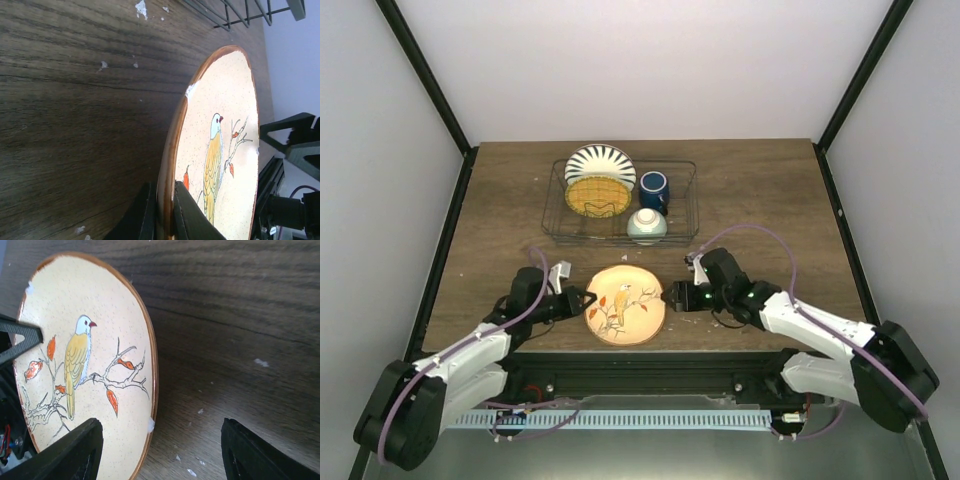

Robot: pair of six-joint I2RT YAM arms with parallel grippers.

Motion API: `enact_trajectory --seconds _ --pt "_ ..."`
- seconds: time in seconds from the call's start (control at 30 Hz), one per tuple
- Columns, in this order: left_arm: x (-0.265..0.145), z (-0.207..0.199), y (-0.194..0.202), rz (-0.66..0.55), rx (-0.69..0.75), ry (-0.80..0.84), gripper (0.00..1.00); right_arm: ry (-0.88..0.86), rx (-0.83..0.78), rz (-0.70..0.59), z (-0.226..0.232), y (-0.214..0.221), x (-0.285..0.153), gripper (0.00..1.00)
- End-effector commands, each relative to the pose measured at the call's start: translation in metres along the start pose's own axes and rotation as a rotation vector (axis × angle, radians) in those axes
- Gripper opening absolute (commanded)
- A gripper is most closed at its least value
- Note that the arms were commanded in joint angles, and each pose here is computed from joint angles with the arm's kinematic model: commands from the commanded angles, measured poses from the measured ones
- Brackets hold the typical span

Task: Load the mixed dishes into the dish rack

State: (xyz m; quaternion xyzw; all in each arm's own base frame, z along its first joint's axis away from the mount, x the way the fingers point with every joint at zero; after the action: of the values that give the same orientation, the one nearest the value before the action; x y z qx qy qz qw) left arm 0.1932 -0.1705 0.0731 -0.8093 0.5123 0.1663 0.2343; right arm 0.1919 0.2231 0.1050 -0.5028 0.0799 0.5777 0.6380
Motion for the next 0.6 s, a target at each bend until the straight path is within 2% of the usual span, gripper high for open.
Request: enact_trajectory --seconds 0.0,0.43,0.57 --pt "-0.007 -0.036 -0.007 -0.002 0.053 0.116 0.00 -0.116 0.000 -0.011 0.017 -0.003 0.009 0.66" --pt "-0.004 -0.058 -0.001 0.027 0.080 0.175 0.00 -0.250 -0.023 -0.001 0.025 0.010 0.035 0.65" --pt "0.000 -0.068 0.002 0.046 0.093 0.194 0.00 -0.289 -0.055 -0.007 0.036 0.012 0.040 0.62"
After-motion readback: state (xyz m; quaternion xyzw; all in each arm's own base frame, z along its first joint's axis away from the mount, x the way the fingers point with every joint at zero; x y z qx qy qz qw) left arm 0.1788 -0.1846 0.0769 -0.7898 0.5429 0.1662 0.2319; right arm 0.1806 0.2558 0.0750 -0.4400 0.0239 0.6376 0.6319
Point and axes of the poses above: each gripper's point midway between its finger pads, its own x axis out along the fingers, its own z axis along the line the jaws close on, y = z × x, the point moved 2 cm from there along -x, back along the fingers, and after that the axes turned 10 degrees about -x, right-handed, at the moved point
